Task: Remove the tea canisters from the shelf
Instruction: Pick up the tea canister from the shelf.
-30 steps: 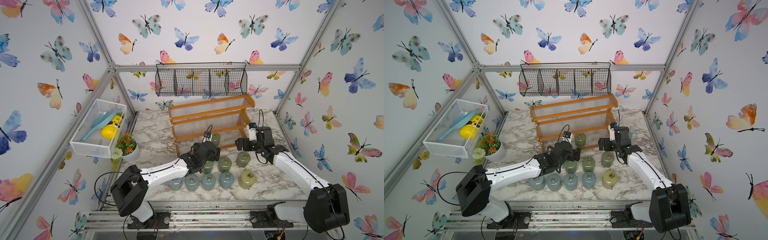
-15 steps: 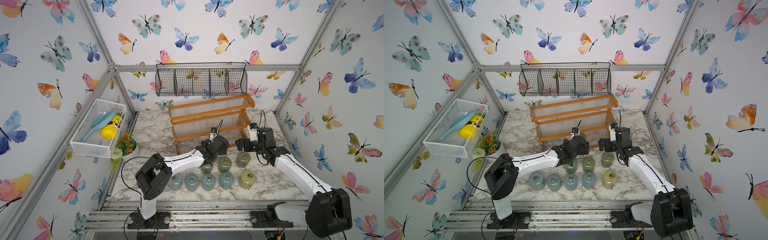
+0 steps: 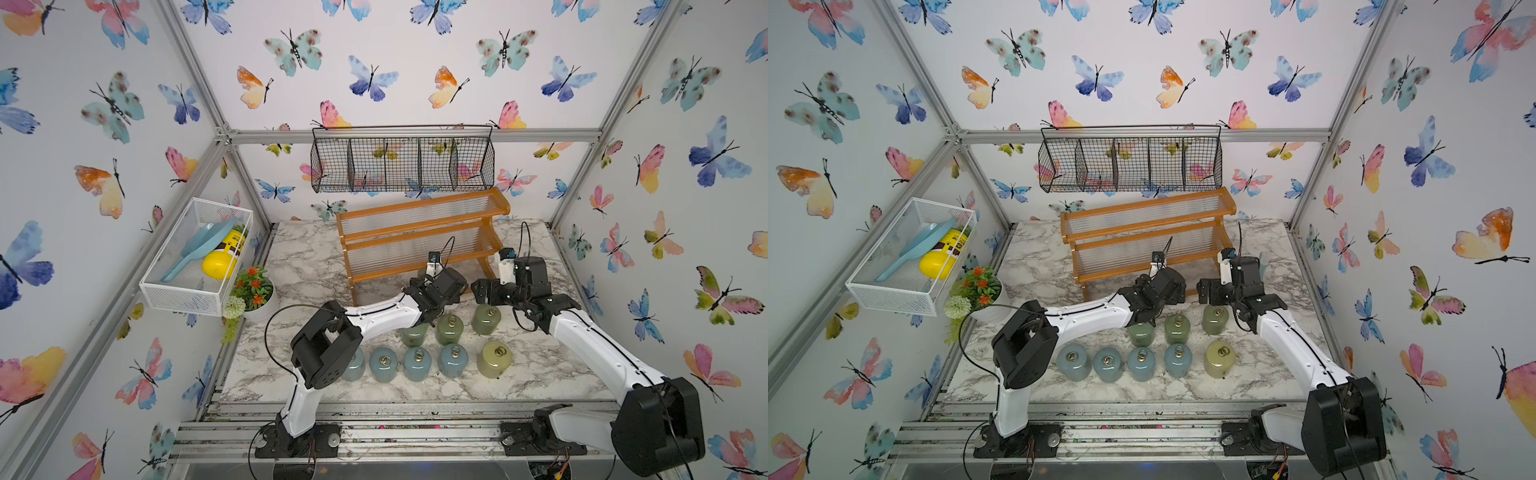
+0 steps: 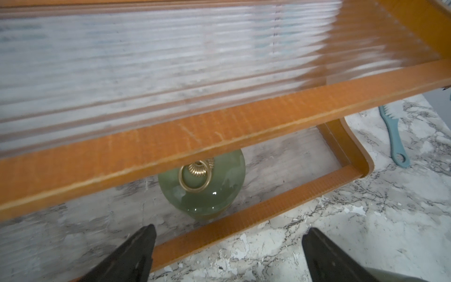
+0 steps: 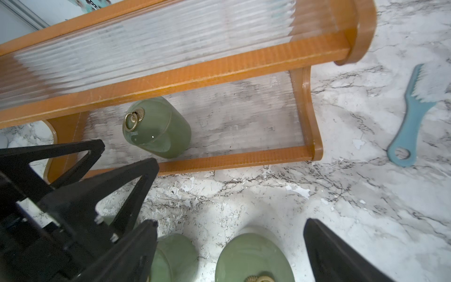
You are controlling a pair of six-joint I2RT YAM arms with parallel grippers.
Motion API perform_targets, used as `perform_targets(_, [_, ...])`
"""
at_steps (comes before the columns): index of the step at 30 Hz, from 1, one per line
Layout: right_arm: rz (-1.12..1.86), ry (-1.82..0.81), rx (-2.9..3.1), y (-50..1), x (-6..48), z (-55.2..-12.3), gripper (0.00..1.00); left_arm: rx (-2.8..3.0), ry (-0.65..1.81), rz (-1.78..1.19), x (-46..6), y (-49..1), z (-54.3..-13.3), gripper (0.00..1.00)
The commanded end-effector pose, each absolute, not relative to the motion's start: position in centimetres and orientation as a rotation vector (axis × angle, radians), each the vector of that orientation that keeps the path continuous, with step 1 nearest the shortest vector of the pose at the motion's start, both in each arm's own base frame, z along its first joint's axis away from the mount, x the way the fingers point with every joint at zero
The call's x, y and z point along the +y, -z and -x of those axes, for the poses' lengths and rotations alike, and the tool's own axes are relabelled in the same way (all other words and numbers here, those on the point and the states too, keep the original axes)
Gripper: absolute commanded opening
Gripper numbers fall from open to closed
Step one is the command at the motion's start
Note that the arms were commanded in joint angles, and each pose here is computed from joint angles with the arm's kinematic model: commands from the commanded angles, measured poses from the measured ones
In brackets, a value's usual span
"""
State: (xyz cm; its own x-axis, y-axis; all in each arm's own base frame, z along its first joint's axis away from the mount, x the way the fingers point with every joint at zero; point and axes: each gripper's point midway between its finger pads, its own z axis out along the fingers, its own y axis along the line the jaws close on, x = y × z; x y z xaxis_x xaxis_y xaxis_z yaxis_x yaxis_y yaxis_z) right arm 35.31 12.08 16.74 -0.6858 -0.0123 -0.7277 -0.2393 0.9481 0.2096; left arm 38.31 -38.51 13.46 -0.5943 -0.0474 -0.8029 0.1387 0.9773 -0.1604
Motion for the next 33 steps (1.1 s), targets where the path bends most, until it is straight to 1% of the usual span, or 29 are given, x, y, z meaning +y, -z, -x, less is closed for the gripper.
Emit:
perform_targets(1, [0.169, -0.364, 2.297, -17.0, 11.7, -34.8, 1.00, 2.198, 0.186, -0.044, -37.7, -12.4, -39.3, 0.98])
perform_targets(22, [0.163, -0.360, 2.303, -17.5, 11.5, -34.2, 1.00, 2.189, 0.115, -0.022, -37.0, -10.6, -43.0, 0.98])
perform_targets(33, [0.172, -0.358, 2.308, -17.4, 11.5, -34.0, 1.00, 2.184, 0.049, -0.027, -37.2, -9.7, -44.3, 0.98])
